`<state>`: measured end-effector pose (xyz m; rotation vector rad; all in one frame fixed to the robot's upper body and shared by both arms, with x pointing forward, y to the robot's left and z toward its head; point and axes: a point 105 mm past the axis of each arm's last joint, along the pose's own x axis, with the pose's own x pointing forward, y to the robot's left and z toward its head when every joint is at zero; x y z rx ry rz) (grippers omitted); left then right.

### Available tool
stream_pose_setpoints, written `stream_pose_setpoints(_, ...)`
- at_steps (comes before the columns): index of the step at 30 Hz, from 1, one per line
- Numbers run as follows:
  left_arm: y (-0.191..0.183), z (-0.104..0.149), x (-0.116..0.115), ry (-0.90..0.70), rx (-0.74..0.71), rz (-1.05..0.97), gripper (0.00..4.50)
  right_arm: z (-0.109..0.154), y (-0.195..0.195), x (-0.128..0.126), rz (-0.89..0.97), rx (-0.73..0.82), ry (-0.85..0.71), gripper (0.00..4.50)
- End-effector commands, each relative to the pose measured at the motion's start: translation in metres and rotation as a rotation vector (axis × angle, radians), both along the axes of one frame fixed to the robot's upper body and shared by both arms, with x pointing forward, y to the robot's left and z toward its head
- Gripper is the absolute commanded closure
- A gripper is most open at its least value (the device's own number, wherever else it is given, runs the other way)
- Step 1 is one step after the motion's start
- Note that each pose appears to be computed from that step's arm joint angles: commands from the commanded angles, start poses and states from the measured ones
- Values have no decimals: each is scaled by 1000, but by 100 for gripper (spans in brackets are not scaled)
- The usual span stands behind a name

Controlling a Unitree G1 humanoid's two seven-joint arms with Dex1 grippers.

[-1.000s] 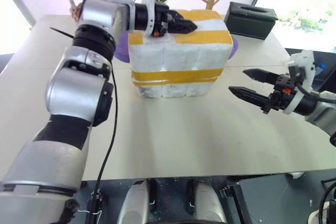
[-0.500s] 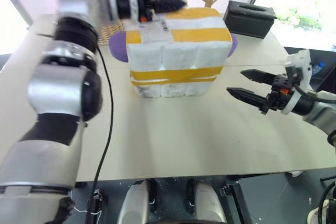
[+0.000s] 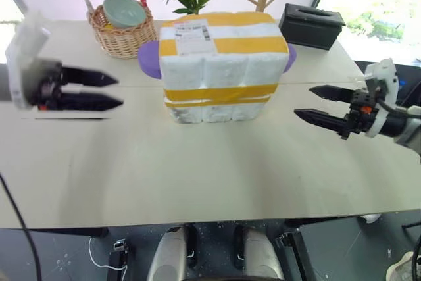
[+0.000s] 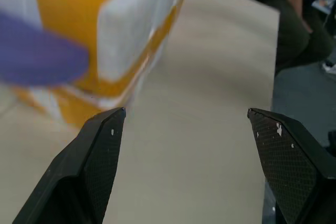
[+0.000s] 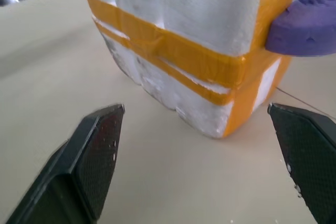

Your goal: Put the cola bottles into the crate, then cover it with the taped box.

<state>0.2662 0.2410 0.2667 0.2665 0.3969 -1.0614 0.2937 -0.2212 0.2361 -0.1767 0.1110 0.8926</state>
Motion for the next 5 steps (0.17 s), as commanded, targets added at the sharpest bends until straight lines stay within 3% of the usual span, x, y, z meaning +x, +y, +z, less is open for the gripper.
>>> stream_pose_setpoints(1,9,8,-2,-118,39,46,61,9,-3,-1,27,-41,-32,0)
stream_pose_setpoints(5,12,-5,-5,-95,38,56,61,8,-3,1,39,-48,-29,0)
